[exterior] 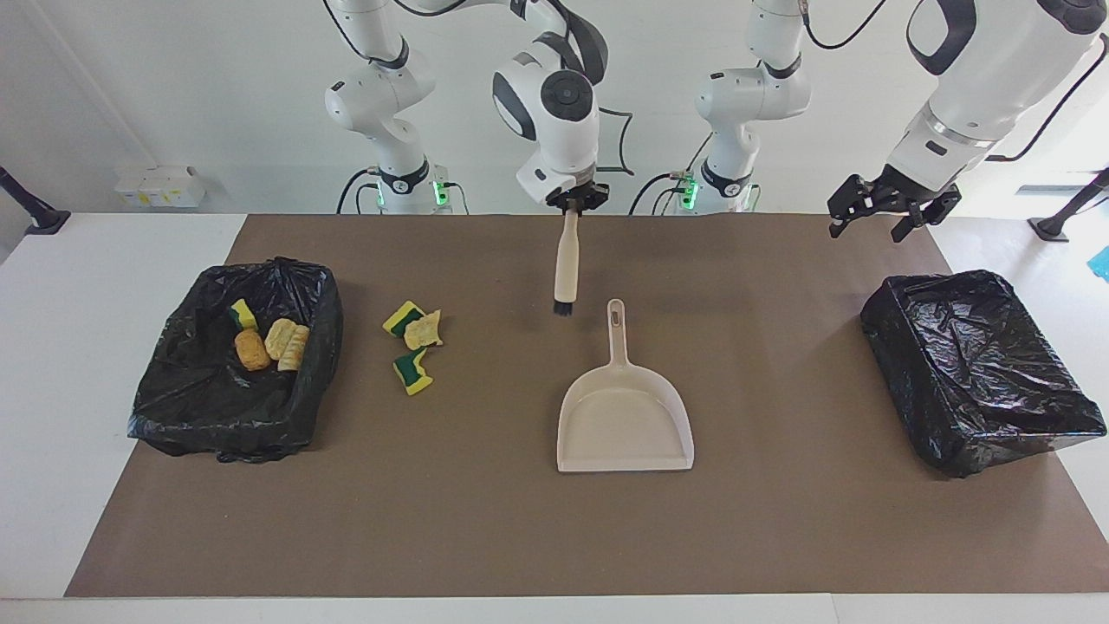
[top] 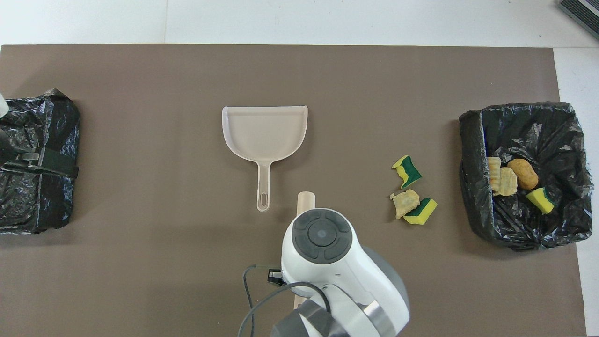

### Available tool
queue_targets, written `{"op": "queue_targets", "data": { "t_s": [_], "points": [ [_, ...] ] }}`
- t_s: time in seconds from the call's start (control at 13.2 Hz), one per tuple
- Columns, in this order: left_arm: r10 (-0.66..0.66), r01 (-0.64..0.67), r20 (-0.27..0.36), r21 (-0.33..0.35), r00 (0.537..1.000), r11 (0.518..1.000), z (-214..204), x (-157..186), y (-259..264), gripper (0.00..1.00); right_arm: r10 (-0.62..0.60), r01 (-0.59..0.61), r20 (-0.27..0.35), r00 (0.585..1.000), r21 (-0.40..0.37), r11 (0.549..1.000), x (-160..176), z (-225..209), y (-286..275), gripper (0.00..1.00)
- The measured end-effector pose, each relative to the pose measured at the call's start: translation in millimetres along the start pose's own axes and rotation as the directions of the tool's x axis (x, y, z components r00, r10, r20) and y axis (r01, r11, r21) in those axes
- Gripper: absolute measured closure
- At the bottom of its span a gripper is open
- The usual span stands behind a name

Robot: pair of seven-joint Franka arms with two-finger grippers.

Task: Sweep and dump trash in bin
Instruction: 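Grasp the beige brush with the right gripper near the sponge pieces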

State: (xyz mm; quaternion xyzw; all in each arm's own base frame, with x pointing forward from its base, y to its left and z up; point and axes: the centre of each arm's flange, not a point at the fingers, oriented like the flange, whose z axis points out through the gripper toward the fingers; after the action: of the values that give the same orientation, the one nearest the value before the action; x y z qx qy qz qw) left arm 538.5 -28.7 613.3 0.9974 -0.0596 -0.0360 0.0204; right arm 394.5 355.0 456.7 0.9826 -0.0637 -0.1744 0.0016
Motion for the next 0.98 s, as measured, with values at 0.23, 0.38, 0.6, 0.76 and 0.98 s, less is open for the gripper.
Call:
{"op": "queue_targets", "data": {
  "t_s": [0.23,0.38,0.6,0.76,0.98],
  "points": [
    [0.000,0.000,0.000,0.000,1.000,1.000,0.0,0.0,0.0,0.00,-0.013,0.010,-0.057,0.998,-0.059,0.998,34.1,-30.5,41.8,0.73],
    [0.000,0.000,0.000,0.000,1.000,1.000,0.0,0.0,0.0,0.00,0.002,-0.006,-0.064,0.998,-0.069,0.998,67.0,-34.7,74.5,0.73],
    [0.000,0.000,0.000,0.000,1.000,1.000,0.0,0.0,0.0,0.00,0.009,-0.012,-0.028,1.000,-0.087,0.996,136.7,-33.1,170.9,0.73],
    [0.000,0.000,0.000,0.000,1.000,1.000,0.0,0.0,0.0,0.00,0.030,-0.030,0.003,1.000,-0.120,0.992,156.7,-28.9,217.2,0.73],
    [0.000,0.000,0.000,0.000,1.000,1.000,0.0,0.0,0.0,0.00,0.069,-0.059,0.072,0.995,-0.140,0.988,162.3,-13.5,244.8,0.73]
  ]
}}
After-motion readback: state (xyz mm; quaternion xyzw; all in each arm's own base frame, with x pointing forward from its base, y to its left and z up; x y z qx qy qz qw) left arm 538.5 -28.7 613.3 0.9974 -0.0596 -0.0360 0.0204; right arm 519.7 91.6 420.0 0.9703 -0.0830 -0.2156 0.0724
